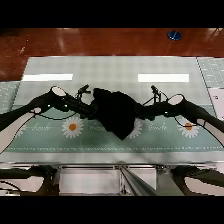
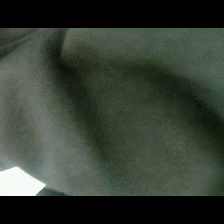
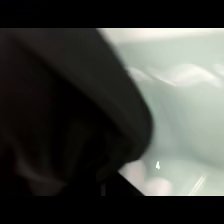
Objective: Fold the shirts.
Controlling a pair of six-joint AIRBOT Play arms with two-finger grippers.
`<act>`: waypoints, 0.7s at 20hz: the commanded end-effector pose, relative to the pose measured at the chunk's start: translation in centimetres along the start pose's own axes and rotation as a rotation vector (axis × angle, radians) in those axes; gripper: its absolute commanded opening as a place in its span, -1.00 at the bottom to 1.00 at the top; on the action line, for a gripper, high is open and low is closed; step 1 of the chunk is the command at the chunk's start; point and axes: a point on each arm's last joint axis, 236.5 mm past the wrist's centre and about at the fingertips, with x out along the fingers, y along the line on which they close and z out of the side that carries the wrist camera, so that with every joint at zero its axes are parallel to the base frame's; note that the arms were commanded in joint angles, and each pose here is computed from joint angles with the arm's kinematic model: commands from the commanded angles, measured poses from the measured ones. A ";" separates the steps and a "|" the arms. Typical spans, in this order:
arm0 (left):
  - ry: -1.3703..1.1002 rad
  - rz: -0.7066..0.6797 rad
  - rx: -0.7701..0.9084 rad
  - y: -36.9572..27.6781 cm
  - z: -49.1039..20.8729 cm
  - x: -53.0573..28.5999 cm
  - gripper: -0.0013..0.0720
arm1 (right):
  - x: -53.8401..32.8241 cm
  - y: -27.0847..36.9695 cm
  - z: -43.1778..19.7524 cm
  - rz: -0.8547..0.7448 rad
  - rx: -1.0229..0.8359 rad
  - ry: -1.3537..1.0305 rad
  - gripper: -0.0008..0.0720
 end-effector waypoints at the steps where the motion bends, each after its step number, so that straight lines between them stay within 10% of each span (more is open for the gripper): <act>1: -0.072 -0.055 0.045 -2.1 3.6 -4.3 -0.90 | -3.0 2.9 2.8 -0.003 -0.160 0.011 -0.92; 6: -0.512 -0.195 0.258 -12.7 11.8 -24.7 -0.90 | -25.2 13.9 13.1 -0.071 -0.437 -0.462 -0.92; 14: -1.079 -0.012 0.735 -29.7 0.5 -46.2 -0.90 | -47.0 27.2 0.4 -0.112 -0.837 -0.937 -0.92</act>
